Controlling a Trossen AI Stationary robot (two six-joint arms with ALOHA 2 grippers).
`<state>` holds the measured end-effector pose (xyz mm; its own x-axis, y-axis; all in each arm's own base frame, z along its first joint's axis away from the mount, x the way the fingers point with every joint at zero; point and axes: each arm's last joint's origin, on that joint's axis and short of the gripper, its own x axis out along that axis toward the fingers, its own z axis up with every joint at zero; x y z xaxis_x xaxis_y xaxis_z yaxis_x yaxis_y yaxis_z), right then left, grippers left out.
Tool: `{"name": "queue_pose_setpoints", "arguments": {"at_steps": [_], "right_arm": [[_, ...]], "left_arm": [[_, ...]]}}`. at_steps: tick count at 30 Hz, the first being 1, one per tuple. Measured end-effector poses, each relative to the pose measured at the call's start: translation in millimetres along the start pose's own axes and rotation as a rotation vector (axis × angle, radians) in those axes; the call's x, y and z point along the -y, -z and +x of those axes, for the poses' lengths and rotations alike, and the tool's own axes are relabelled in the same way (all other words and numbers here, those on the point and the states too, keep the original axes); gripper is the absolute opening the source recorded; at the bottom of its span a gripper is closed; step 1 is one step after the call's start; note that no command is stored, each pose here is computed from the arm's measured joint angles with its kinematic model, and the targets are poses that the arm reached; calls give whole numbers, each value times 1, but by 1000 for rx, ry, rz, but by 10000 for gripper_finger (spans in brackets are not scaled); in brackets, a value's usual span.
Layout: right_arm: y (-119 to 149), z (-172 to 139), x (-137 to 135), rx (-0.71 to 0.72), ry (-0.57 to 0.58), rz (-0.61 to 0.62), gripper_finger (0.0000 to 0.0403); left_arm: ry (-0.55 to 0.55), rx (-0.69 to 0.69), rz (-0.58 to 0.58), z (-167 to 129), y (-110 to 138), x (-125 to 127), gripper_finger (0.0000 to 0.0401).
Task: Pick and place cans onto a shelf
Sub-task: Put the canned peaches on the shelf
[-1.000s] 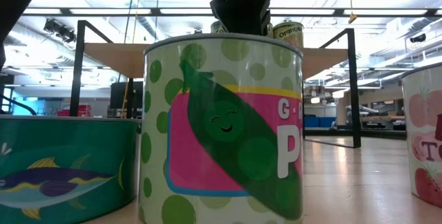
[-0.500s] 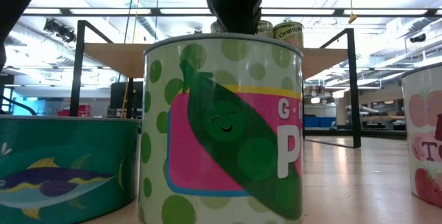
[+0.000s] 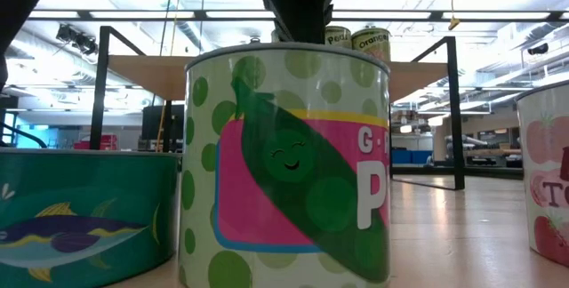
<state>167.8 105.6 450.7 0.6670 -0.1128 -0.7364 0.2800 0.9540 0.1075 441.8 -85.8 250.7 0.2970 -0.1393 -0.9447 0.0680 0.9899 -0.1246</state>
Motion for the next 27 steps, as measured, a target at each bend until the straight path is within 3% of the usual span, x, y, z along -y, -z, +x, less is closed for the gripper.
{"name": "queue_pose_setpoints", "arguments": {"at_steps": [10, 14, 21, 27], "right_arm": [[22, 34, -20, -57, -22, -64, 373], [48, 57, -36, -70, -44, -105, 373], [102, 106, -56, 25, -169, -6, 373], [137, 154, -53, 109, -212, 7, 373]], "left_arm": [[-29, 33, -229, 1, -2, 6, 0], [-24, 56, -343, 2, -3, 9, 0], [-37, 102, -498, 2, -5, 15, 0], [-47, 139, -607, 2, -7, 18, 0]]}}
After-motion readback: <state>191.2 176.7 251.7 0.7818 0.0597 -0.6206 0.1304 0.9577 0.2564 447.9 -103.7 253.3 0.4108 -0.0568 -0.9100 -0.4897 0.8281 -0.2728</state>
